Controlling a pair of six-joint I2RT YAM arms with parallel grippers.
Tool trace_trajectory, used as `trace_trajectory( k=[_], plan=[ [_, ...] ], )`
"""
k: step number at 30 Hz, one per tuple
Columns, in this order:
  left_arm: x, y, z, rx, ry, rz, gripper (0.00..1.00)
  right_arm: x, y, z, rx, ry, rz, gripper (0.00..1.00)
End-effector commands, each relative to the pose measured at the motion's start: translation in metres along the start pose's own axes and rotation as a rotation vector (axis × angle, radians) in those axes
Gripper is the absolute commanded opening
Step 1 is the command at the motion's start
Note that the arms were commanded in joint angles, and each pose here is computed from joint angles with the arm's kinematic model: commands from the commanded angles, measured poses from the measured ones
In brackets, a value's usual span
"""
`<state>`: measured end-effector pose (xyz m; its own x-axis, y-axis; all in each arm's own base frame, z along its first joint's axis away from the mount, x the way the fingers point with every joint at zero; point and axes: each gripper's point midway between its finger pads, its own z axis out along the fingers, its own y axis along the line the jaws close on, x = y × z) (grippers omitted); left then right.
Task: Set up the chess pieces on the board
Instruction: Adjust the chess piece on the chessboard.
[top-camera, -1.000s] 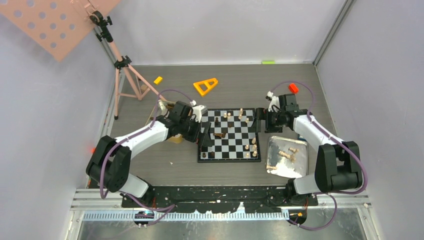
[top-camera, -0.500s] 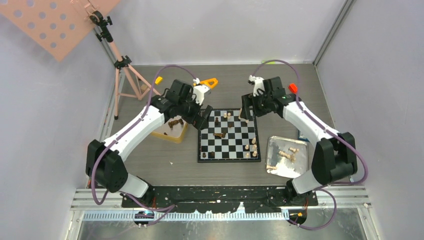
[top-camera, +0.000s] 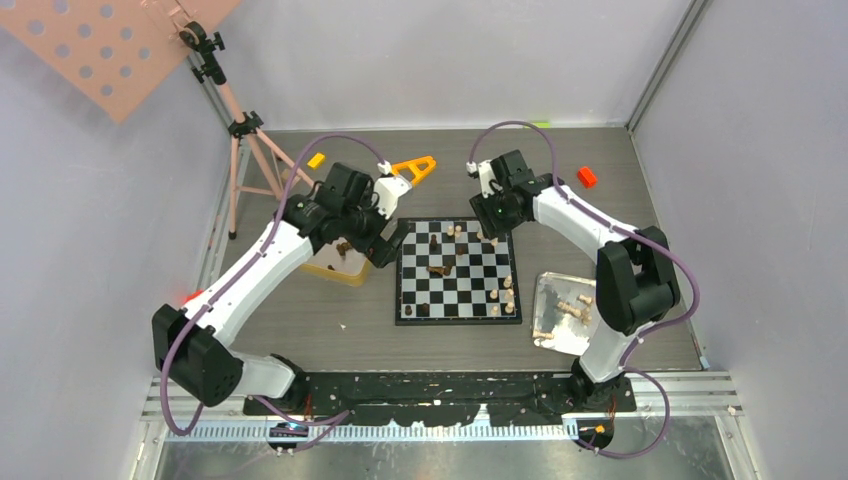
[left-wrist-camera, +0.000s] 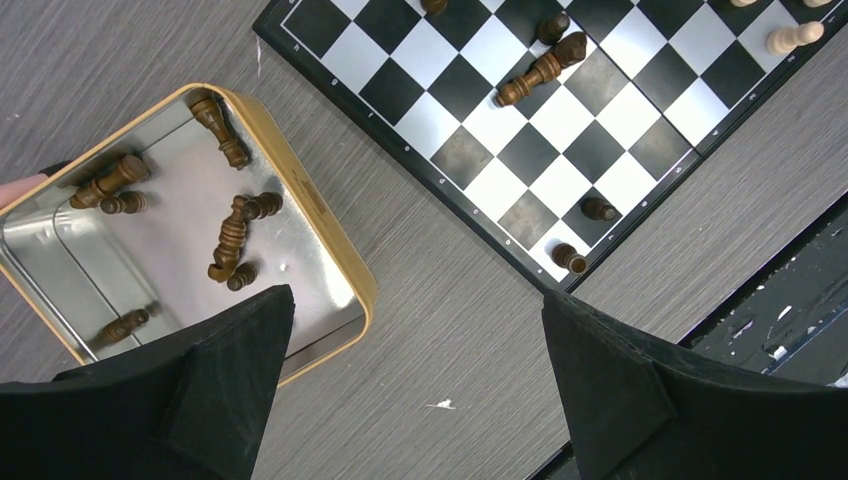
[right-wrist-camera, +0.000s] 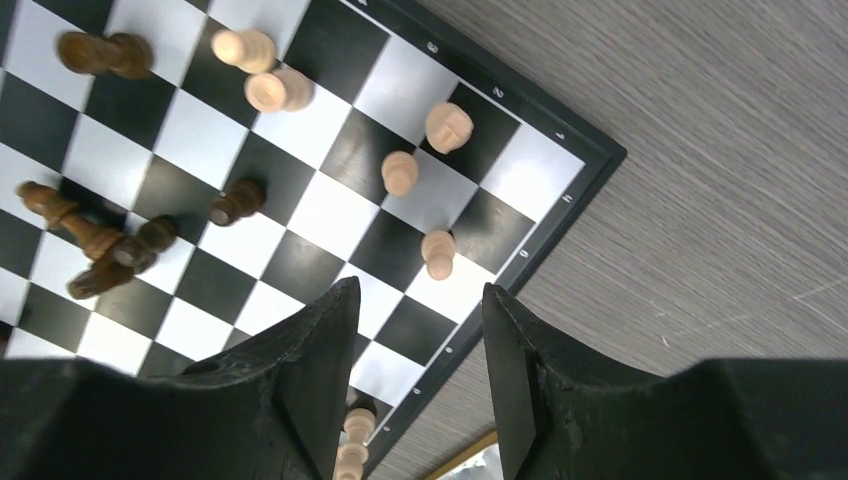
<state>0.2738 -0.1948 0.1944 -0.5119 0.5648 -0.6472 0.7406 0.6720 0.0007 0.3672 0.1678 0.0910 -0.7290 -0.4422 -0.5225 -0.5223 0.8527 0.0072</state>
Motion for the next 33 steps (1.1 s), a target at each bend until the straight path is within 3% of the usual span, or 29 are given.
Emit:
trace_trajectory(
  k=[1, 17, 33],
  plan=[
    [0.004, 0.001, 0.004, -0.003, 0.012, 0.030, 0.98, 0.001, -0.014, -0.005, 0.068, 0.027, -0.067, 0.54],
    [0.001, -0.002, -0.001, 0.002, -0.025, 0.041, 0.98, 0.024, -0.006, 0.027, 0.007, 0.130, -0.063, 0.35],
    [0.000, -0.002, -0.007, -0.004, -0.041, 0.051, 0.98, 0.009, 0.003, 0.034, -0.056, 0.117, -0.055, 0.15]
  ],
)
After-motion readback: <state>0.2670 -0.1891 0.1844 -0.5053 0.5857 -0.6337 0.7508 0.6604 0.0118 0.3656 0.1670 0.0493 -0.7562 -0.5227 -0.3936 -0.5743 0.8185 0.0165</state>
